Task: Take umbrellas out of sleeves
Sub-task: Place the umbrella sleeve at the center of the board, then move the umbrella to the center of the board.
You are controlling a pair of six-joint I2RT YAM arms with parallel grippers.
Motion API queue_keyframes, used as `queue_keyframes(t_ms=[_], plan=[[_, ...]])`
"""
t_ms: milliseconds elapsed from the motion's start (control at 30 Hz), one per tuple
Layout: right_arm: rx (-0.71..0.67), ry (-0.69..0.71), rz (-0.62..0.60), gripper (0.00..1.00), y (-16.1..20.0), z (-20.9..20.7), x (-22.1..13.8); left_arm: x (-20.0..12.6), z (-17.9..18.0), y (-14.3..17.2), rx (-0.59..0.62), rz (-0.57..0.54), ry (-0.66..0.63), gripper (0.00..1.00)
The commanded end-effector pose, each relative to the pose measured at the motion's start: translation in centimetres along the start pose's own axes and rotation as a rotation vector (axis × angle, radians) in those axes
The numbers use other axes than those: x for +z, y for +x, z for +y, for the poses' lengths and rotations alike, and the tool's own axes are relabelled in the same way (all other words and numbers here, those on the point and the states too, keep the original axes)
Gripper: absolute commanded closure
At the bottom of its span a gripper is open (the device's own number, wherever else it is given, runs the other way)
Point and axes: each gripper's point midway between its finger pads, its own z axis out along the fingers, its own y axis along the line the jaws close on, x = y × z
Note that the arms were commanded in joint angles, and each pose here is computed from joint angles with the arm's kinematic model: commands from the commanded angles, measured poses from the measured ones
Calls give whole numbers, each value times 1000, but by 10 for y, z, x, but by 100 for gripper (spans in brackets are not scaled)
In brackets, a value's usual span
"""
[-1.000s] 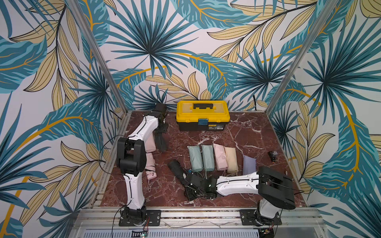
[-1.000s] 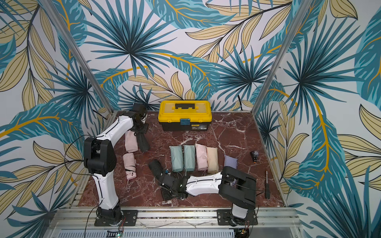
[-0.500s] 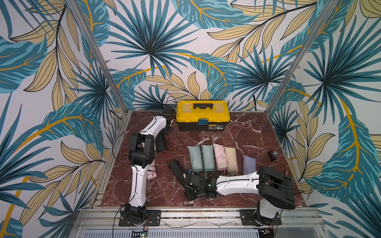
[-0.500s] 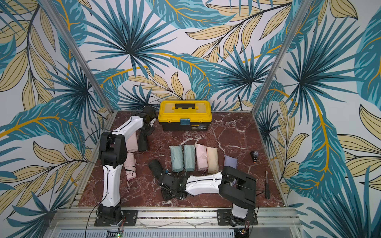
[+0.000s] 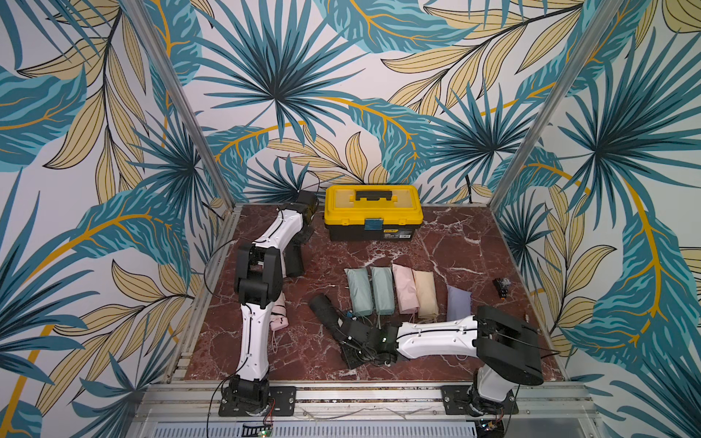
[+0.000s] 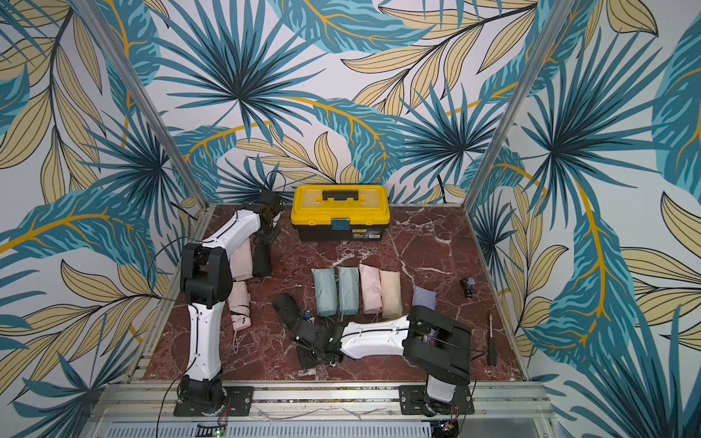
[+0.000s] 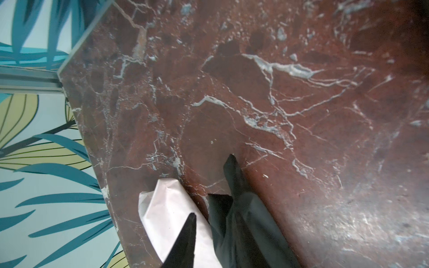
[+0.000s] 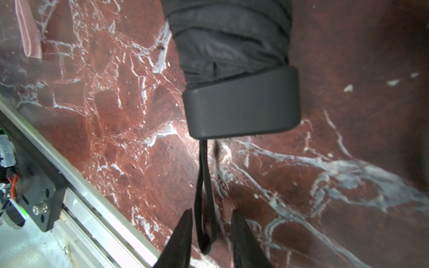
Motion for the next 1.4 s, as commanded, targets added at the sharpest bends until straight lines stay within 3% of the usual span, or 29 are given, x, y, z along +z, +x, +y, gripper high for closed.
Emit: queue_keyframes(t_ms=[0, 100, 233, 500, 667, 767, 967, 1367], plan=[[-26, 32, 2, 67, 0, -3, -5, -13, 16, -6, -51, -24, -33, 68], [-50, 24, -30, 61, -8, 0, -19, -31, 21, -9, -106, -59, -28, 59], [-137, 20, -71, 51, -21, 6, -38, -78, 16, -22, -201, -167, 64, 58], [-287, 60, -76, 44, -56, 16, -58, -177, -26, -40, -417, -424, 532, 56], [-306, 110, -60, 44, -81, 3, -42, -199, -54, -31, -549, -450, 755, 57], [-294, 133, -43, 44, -96, -8, -32, -220, -69, -33, -532, -475, 881, 62], [-314, 139, 23, 43, -107, -14, -6, -256, -51, -31, -511, -596, 910, 60], [-264, 119, 86, 44, -114, -1, 32, -254, -3, -20, -542, -671, 801, 59]])
